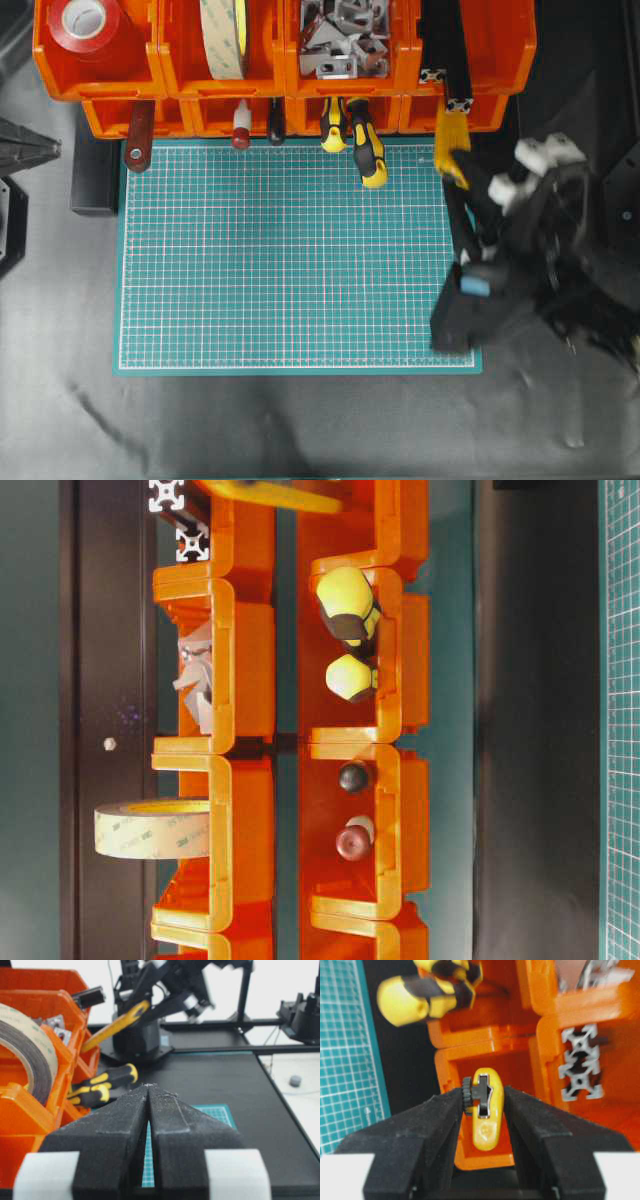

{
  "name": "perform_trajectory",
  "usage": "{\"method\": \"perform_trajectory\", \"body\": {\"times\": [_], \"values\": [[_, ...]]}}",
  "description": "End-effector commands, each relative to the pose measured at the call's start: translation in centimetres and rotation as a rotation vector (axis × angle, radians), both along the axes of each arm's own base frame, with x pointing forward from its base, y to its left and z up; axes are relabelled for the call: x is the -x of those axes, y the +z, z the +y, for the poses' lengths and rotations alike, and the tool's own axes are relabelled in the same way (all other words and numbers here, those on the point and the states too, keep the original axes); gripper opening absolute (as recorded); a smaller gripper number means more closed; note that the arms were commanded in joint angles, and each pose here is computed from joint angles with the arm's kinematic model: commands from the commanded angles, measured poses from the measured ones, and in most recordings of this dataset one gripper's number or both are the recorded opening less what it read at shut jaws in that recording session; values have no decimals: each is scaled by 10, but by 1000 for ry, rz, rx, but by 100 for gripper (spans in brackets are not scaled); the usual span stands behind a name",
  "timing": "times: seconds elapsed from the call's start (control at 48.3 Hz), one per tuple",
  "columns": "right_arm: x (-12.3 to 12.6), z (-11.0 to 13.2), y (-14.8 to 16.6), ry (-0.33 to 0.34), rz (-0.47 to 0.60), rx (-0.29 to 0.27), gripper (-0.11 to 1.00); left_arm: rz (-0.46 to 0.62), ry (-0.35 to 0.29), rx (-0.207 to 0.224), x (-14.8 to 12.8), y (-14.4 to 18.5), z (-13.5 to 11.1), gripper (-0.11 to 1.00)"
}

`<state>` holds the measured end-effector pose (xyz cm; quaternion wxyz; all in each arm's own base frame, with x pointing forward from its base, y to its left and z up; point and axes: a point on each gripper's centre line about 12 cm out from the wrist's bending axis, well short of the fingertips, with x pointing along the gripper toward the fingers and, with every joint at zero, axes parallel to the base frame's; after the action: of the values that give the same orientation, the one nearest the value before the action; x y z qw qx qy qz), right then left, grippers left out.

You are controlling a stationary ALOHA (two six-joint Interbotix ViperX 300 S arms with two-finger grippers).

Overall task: Pick cutter from container rack with right arm.
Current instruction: 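Pull the knife out of the rack and carry it over the mat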

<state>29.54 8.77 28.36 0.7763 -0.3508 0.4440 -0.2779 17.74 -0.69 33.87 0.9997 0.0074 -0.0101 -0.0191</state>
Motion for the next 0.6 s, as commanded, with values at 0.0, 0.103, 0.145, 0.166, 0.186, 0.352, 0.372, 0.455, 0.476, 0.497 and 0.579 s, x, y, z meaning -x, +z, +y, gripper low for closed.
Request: {"method": "perform_trajectory", "body": {"times": [0.0,0.103,0.145,0.166,0.186,0.352,0.372,0.455,0.476,0.497,0.579], "values": [[-4,23,32,11,-29,3,28,-14,-11,-1,-1,5,-2,0],[-12,50,55,51,-6,24,28,-15,-11,-1,-1,6,-2,0],[-15,59,63,69,3,32,28,-14,-11,-1,-1,5,-2,0],[-17,63,67,76,4,33,28,-17,-11,-1,0,6,-2,0],[-19,68,71,83,4,35,28,-17,-9,-2,0,6,-2,0],[-36,101,91,170,-22,14,28,-31,-6,-2,3,8,-1,0],[-39,106,90,189,-23,13,28,-34,-5,-2,3,9,-1,0],[-45,116,88,241,-39,-4,28,-40,-4,-1,5,10,-1,0],[-47,118,86,253,-45,-8,28,-42,-4,-1,5,11,-1,0],[-47,119,85,262,-49,-14,28,-45,-4,-1,6,11,-1,0],[-52,125,76,317,-55,-25,28,-51,-4,-1,7,12,0,0]]}}
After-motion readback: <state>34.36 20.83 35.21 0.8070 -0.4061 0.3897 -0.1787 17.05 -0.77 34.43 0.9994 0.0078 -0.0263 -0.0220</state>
